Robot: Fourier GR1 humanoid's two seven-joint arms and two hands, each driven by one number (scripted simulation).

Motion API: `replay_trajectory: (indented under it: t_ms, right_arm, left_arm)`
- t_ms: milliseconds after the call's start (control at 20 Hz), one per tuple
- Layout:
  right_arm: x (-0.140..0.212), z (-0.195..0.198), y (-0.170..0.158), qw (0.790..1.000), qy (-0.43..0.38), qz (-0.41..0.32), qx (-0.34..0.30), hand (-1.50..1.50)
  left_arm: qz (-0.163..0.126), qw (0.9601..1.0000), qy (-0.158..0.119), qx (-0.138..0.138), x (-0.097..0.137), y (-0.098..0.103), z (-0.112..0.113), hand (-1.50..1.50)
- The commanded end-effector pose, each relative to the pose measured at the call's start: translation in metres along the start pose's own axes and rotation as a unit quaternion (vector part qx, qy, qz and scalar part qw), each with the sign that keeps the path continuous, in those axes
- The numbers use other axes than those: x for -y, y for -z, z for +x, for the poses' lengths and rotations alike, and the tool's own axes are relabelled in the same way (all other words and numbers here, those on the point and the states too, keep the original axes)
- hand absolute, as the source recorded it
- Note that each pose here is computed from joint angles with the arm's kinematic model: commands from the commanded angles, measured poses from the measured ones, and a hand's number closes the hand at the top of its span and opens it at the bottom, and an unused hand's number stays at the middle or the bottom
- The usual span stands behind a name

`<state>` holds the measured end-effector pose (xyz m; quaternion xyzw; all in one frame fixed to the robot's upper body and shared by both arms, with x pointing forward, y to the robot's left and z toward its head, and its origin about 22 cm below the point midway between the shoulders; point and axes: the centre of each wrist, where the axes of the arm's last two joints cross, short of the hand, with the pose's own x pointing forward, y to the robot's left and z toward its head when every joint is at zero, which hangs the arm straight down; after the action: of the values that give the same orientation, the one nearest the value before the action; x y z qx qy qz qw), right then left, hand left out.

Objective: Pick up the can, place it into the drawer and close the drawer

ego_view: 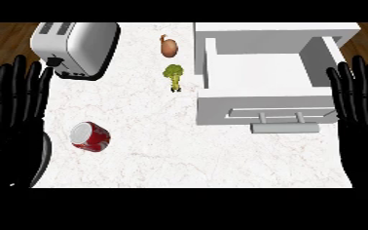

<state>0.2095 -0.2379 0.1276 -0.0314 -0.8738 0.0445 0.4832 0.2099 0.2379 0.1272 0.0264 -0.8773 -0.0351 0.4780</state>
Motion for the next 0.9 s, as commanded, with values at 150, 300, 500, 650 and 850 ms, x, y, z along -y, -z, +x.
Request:
replay_trajectory:
  t_ms: [150,300,500,650,850]
  right_arm:
    - [-0.002,-0.014,-0.005,0.999,0.023,0.015,-0.024,-1.5]
    - [0.011,-0.027,-0.023,0.986,-0.001,-0.086,-0.145,-1.5]
    - [0.021,-0.012,-0.036,0.98,-0.02,-0.101,-0.171,-1.5]
    - [0.045,0.005,-0.037,0.979,-0.013,-0.098,-0.18,-1.5]
    - [0.04,0.005,-0.053,0.98,-0.011,-0.093,-0.176,-1.5]
  left_arm:
    - [-0.006,0.9999,0.002,-0.012,-0.028,-0.019,0.011,-1.5]
    - [0.055,0.9791,0.04,-0.192,-0.047,-0.043,-0.02,-1.5]
    - [0.059,0.9736,0.044,-0.216,-0.044,-0.044,0.007,-1.5]
    - [0.06,0.972,0.039,-0.224,-0.056,-0.052,0.012,-1.5]
    - [0.064,0.9713,0.04,-0.226,-0.059,-0.075,0.019,-1.5]
